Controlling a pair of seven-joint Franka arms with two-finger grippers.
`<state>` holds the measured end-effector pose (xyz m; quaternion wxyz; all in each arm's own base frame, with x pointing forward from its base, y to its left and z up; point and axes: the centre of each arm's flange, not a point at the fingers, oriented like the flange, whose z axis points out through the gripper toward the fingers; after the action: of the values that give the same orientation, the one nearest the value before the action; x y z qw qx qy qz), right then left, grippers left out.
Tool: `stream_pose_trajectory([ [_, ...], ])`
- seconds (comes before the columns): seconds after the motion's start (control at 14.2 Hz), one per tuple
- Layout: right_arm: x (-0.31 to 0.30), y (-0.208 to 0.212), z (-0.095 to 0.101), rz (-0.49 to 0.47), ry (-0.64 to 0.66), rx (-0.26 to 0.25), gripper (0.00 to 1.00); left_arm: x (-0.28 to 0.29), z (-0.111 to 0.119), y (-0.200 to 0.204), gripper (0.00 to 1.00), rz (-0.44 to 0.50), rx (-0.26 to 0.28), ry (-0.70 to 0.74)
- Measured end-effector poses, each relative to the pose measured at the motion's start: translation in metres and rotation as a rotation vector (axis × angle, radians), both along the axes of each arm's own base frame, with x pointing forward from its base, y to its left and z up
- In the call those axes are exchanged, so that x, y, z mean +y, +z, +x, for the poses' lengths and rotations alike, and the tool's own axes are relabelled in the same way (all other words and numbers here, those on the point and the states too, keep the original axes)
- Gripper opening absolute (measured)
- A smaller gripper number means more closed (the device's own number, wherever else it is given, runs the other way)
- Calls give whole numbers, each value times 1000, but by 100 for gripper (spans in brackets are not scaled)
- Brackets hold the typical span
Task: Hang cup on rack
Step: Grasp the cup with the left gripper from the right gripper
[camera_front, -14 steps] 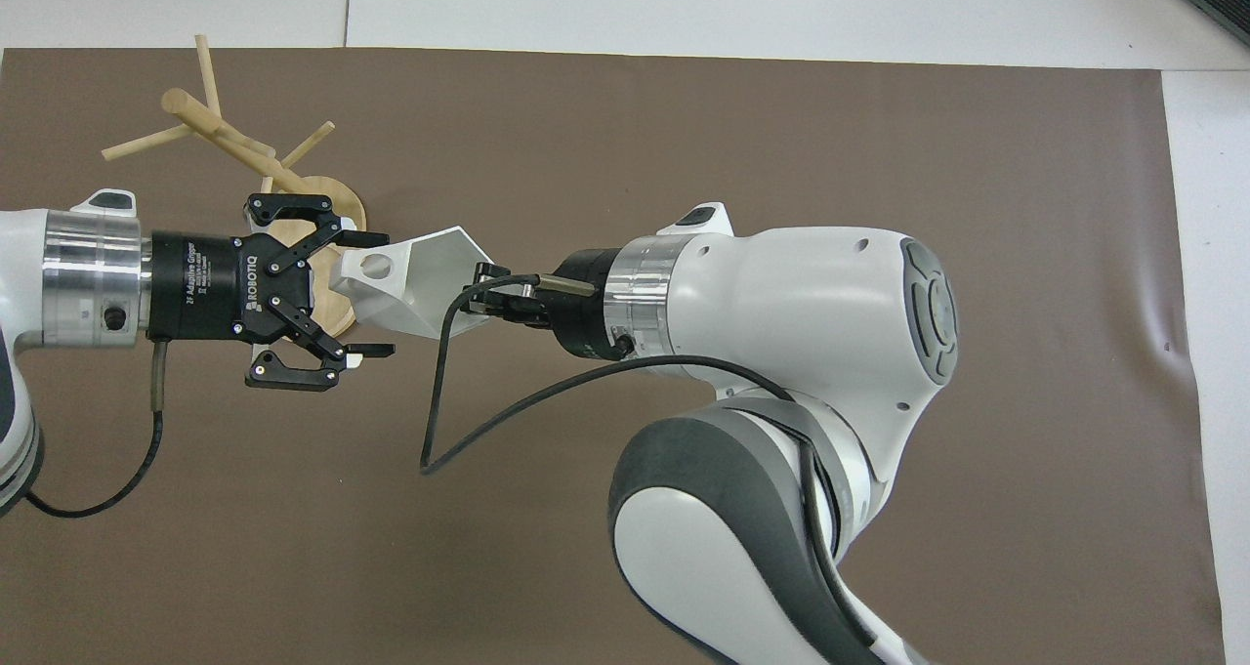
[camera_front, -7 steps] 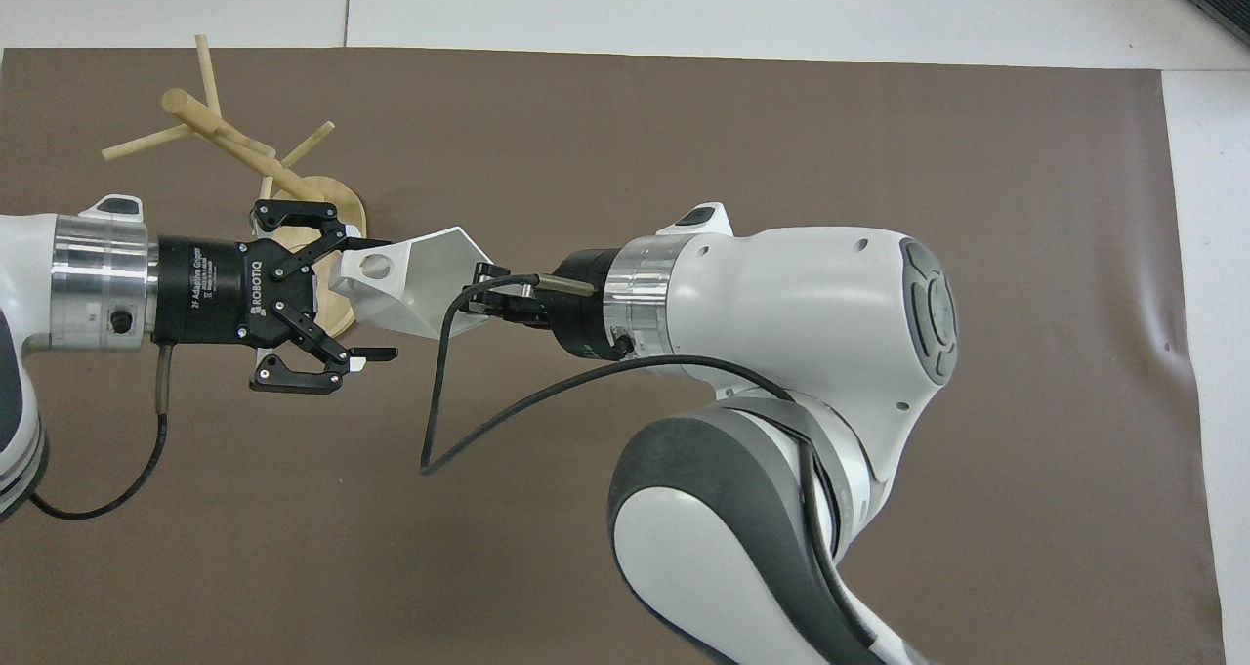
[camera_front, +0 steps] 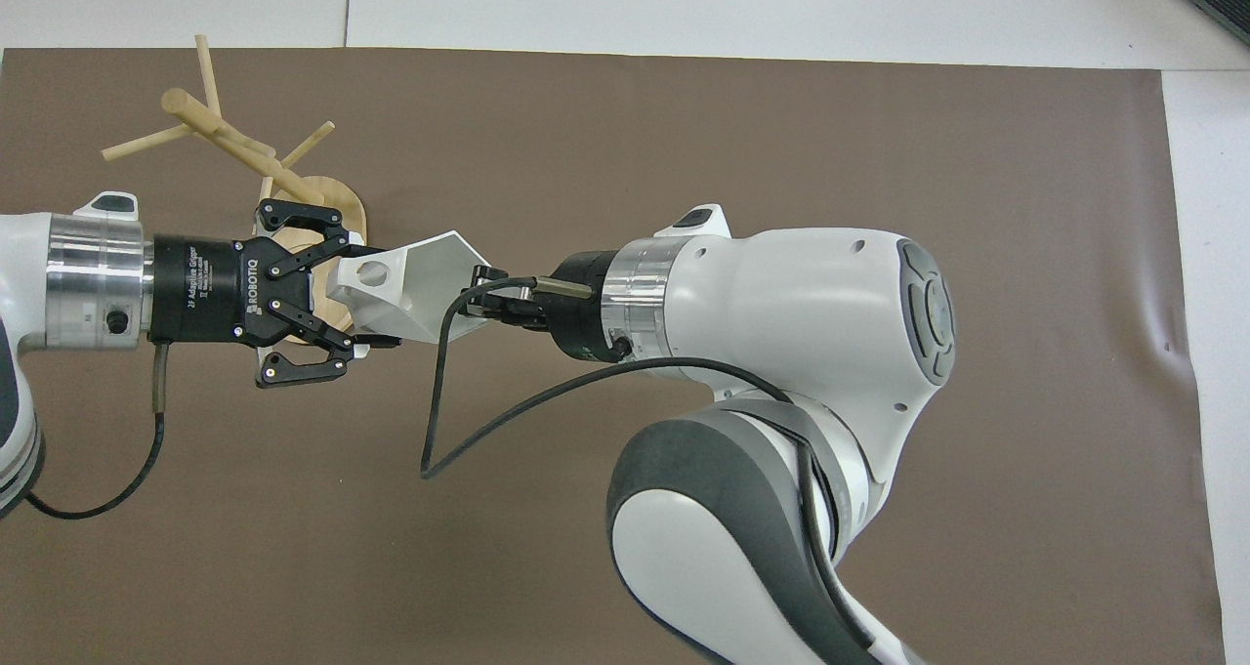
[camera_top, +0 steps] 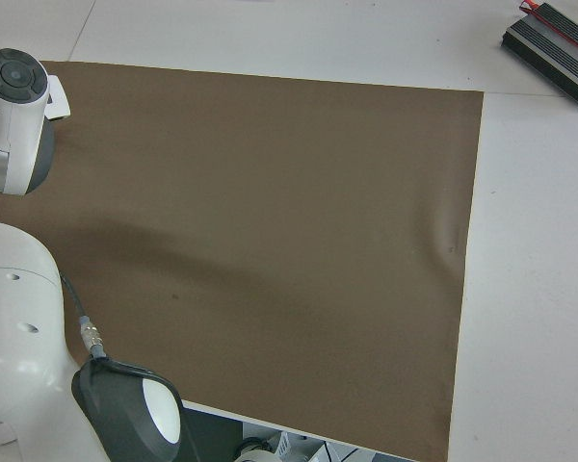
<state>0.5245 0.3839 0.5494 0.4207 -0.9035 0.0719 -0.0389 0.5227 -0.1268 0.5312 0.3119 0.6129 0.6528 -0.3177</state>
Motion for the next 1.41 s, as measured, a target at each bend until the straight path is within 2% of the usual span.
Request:
stream_pose_trajectory([
  [0.21, 0, 0, 0, 0, 0, 0, 3, 0, 0, 0, 73, 0, 0, 0],
  [0.28, 0, 0, 0, 1, 0, -1, 8, 0, 0, 0, 73, 0, 0, -1],
  [0.42, 0, 1, 0, 1, -1, -2, 28, 0, 0, 0, 73, -1, 0, -1],
  [0.49, 0, 1, 0, 1, -2, -2, 41, 1, 0, 0, 73, 0, 0, -1],
  [0.56, 0, 1, 0, 1, -2, -2, 49, 1, 0, 0, 73, 1, 0, 0],
  [0.63, -1, 1, 1, 1, -2, -2, 49, 2, 0, 0, 73, 2, 1, 0],
  [0.92, -3, -2, 2, -4, -7, 1, 83, 5, -1, -2, 73, 51, -5, -17],
  [0.99, -5, -3, 3, -10, -5, -3, 83, 6, -1, -2, 73, 58, -7, -20],
  [1.13, -7, -5, 5, -31, 6, -25, 99, 8, -2, -3, 73, 71, -5, -26],
  [1.41, -9, -7, 6, -38, 13, -36, 100, 14, -5, -8, 73, 165, 2, -49],
])
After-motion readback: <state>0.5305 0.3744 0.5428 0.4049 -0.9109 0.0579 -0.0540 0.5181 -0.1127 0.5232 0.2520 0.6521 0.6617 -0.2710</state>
